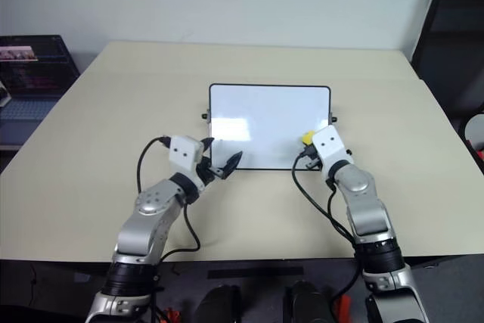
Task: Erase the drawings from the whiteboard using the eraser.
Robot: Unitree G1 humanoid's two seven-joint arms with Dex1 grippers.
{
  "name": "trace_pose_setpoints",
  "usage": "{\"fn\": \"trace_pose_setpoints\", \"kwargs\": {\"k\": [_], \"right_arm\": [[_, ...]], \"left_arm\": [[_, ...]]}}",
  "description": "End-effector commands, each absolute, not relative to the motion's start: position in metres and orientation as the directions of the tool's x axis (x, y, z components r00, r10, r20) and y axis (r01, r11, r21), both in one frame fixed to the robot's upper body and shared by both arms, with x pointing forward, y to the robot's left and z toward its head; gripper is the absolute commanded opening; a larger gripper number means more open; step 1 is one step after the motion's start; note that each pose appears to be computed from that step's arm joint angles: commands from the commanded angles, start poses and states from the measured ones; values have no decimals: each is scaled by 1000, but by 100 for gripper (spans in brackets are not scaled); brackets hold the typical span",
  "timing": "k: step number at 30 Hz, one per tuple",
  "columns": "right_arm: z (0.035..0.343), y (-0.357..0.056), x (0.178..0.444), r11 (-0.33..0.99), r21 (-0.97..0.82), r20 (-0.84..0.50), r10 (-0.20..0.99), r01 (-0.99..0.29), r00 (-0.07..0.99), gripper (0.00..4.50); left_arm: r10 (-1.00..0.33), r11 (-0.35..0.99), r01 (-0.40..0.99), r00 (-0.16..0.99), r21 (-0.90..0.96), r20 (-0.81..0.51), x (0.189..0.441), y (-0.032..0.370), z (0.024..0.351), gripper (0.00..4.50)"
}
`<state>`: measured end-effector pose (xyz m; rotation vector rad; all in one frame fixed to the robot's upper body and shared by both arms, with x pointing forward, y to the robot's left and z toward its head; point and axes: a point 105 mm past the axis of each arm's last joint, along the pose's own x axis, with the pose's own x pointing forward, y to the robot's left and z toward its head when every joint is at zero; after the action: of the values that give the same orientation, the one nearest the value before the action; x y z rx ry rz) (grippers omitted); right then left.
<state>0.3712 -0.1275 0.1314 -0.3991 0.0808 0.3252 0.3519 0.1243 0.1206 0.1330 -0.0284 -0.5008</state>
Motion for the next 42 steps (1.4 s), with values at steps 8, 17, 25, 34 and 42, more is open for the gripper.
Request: {"fn": "trace_pose_setpoints", "kwargs": {"k": [8, 17, 25, 34, 42], "right_arm": [[163, -154, 366, 907, -374, -30, 196, -193, 980, 108], [172, -225, 340, 936, -350, -66, -49, 22, 997, 108], [138, -267, 332, 954, -282, -271, -182, 103, 945, 108], [129, -270, 341, 970, -230, -340, -153, 75, 928, 108], [121, -269, 341, 975, -216, -379, -140, 59, 915, 108]], "left_arm": [[-561, 821, 544, 825, 173, 69, 361, 107, 143, 450], [-829, 558, 808, 551, 188, 92, 339, 40, 149, 450], [-963, 259, 933, 268, 249, -4, 311, 11, 139, 450], [-959, 258, 921, 281, 291, -40, 320, 17, 135, 450], [-960, 235, 925, 269, 298, -80, 317, 23, 129, 450]]}}
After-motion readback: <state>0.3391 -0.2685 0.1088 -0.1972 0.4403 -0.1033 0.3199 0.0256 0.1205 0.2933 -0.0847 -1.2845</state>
